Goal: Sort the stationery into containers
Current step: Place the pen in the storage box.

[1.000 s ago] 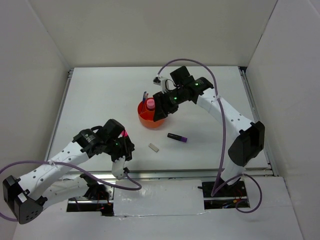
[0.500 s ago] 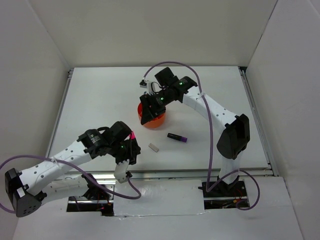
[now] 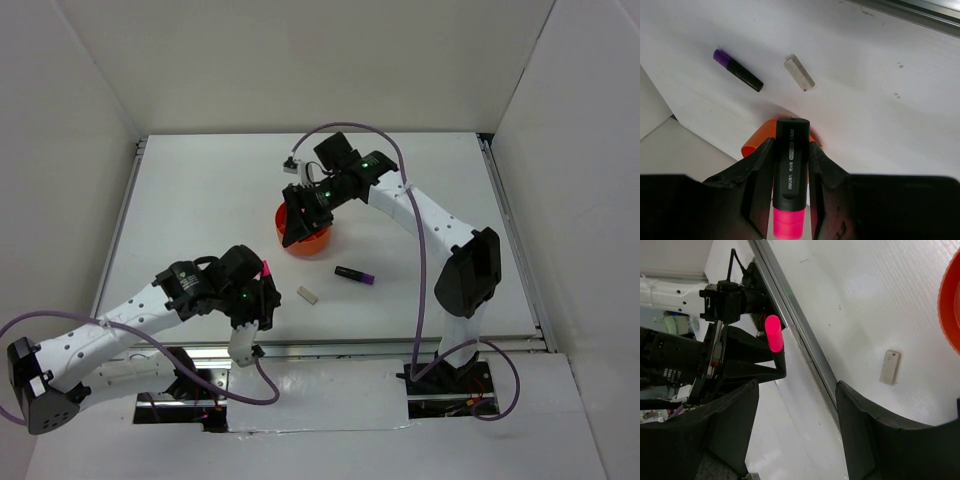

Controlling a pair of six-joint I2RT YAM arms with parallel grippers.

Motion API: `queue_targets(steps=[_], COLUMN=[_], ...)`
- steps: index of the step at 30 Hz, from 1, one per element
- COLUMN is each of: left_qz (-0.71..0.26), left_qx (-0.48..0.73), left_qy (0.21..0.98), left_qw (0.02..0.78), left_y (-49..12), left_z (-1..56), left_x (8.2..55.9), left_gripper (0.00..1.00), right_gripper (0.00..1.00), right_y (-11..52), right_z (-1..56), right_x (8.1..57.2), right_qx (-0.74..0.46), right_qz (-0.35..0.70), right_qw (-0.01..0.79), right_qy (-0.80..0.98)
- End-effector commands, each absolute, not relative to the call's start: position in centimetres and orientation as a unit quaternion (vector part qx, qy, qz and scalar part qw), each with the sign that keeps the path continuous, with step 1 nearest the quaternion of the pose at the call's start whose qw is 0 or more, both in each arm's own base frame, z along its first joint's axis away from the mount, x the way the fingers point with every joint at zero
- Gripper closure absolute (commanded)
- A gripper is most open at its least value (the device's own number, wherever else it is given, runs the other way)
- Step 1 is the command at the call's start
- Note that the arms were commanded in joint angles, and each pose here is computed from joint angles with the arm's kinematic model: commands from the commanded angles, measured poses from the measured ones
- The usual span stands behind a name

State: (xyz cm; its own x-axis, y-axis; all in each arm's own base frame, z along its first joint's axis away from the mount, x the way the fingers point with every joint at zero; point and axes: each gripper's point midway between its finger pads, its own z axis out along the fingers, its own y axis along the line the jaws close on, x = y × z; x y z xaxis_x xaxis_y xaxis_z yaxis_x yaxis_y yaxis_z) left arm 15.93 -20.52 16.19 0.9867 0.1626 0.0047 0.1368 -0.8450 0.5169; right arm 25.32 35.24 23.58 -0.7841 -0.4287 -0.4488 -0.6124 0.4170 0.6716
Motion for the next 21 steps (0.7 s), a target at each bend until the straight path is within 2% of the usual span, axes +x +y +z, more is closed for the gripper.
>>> queue_targets(steps=[1, 21], left_qz=[0.147, 0.132], left_qx=[0.886, 0.882], left_qy=[-0.375, -0.389], left_qw=[0.229, 0.230], left_y=[-24.1, -25.7], left_z=[18.8, 18.9], left_x=[14.7, 14.0], left_gripper=[0.99, 0.99], right_gripper=[0.30, 0.30], right_y=[36.5, 41.1], right_z=[25.6, 22.8], right_x=[24.0, 21.0], right_qx=[-0.325, -0.353], right_qz=[0.461, 0.444], right_qw=[0.106, 0.049], right_qy=[0.819, 0.822])
